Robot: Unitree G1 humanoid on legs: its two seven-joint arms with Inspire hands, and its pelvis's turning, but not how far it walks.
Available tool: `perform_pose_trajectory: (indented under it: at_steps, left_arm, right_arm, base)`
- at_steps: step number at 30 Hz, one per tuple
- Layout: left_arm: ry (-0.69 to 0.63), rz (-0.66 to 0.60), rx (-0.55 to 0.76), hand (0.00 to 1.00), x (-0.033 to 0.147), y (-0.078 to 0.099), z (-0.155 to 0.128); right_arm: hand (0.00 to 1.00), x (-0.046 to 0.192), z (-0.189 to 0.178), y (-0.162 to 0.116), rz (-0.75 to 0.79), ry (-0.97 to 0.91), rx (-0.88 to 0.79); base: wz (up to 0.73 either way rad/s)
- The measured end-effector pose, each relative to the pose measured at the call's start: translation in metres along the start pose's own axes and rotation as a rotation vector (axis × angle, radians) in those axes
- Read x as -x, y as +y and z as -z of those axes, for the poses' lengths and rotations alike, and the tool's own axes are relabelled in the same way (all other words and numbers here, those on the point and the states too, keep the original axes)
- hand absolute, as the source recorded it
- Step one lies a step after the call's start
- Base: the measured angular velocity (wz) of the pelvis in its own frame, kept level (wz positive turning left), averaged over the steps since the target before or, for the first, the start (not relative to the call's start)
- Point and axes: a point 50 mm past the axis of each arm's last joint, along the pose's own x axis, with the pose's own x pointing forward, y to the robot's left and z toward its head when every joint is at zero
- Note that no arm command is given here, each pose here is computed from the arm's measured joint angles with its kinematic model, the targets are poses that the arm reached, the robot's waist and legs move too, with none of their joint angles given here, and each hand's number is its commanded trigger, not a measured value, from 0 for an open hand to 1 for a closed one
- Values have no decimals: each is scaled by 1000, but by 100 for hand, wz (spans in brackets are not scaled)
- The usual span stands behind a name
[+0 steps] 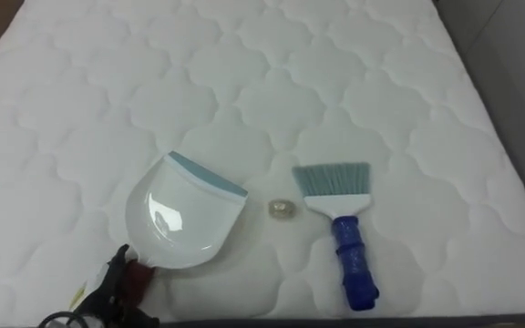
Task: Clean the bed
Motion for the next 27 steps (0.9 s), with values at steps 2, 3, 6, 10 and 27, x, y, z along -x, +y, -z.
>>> perform_pose_trajectory:
  at_steps: [2, 3, 6, 10, 27]
  left_arm:
    - [2, 2, -2, 0, -1, 0, -1]
    - [3, 2, -2, 0, -2, 0, -1]
    - [-1, 3, 2, 0, -2, -1, -2]
    - [-3, 8, 6, 0, -2, -3, -4]
    - [9, -49, -15, 0, -6, -1, -5]
  right_arm:
    - [0, 0, 0, -1, 6, -1, 0]
    - [0, 0, 0, -1, 9, -2, 0]
    - [0, 0, -4, -3, 28, -8, -2]
    - [0, -1, -6, -4, 32, -9, -5]
    - [0, -1, -8, -2, 32, -13, -11]
  base:
    - [0]
    - [0]
    - [0]
    - [0]
    - [0]
